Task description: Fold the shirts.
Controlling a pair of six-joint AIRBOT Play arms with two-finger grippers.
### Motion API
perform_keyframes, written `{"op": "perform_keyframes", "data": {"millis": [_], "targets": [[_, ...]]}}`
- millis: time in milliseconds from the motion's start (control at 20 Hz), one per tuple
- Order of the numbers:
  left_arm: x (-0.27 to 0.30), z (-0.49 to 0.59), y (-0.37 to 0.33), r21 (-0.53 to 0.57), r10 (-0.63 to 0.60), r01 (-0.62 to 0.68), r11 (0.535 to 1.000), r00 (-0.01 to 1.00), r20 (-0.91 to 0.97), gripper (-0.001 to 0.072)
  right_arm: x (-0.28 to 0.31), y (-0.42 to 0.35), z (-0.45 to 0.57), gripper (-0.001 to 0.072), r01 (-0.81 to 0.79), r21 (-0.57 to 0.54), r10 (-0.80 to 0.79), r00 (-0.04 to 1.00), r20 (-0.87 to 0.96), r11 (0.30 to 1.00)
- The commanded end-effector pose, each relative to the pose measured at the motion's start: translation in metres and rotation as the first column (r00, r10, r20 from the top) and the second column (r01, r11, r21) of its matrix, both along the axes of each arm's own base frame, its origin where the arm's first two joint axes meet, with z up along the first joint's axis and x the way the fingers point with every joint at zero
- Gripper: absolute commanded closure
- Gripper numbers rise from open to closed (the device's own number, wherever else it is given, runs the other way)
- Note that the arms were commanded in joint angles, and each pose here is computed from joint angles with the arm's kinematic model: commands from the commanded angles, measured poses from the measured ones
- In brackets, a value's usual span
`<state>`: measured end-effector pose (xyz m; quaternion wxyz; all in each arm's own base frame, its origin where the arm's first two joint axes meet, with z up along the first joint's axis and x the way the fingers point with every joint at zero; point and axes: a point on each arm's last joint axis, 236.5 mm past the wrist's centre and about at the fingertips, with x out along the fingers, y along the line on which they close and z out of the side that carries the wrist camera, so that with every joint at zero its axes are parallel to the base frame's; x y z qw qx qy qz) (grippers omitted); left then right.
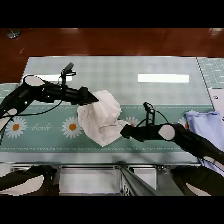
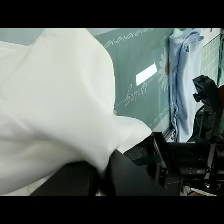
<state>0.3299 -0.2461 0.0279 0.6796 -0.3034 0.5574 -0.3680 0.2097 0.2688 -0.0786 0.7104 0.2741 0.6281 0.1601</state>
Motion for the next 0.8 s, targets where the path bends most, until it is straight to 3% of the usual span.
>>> {"op": "perform_keyframes", "data": {"millis": [0, 100, 250, 450, 550, 650, 750], "targets": [[-0.002, 0.003, 0.001, -0.009, -0.014, 0.014, 1.000, 1.000, -0.001, 0.0668, 0.015, 0.031, -0.016, 0.0092, 0.007, 0.011, -0.007, 1.000, -0.028, 1.000], [-0.001, 0.003, 0.001, -0.009, -0.014, 0.014, 1.000, 1.000, 0.000, 0.0667, 0.017, 0.040, -0.023, 0.0117, 0.015, 0.017, -0.014, 0.997, -0.070, 1.000], [-0.002, 0.003, 0.001, -0.006, -0.028, 0.028, 1.000, 0.999, 0.021, 0.0668, 0.036, 0.049, -0.016, 0.0692, 0.000, 0.031, 0.000, 1.000, 0.006, 1.000], [0.010, 0.041, 0.006, -0.055, -0.002, 0.010, 0.998, 0.990, 0.141, 0.0668, 0.069, 0.054, 0.052, 0.0696, -0.137, 0.057, 0.124, 0.976, 0.181, 0.989], [0.043, 0.117, 0.026, -0.154, 0.146, -0.103, 0.983, 0.941, 0.306, 0.0668, 0.126, 0.019, 0.143, 0.0696, -0.082, 0.039, 0.060, 0.917, 0.393, 0.996], [0.071, 0.210, 0.064, -0.216, 0.311, -0.230, 0.949, 0.798, 0.516, 0.0669, 0.166, -0.027, 0.261, 0.0696, 0.008, 0.053, -0.040, 0.777, 0.628, 0.999], [0.072, 0.295, 0.096, -0.279, 0.424, -0.321, 0.905, 0.630, 0.651, 0.0670, 0.164, -0.063, 0.381, 0.0696, 0.052, 0.072, -0.089, 0.579, 0.811, 0.996]]}}
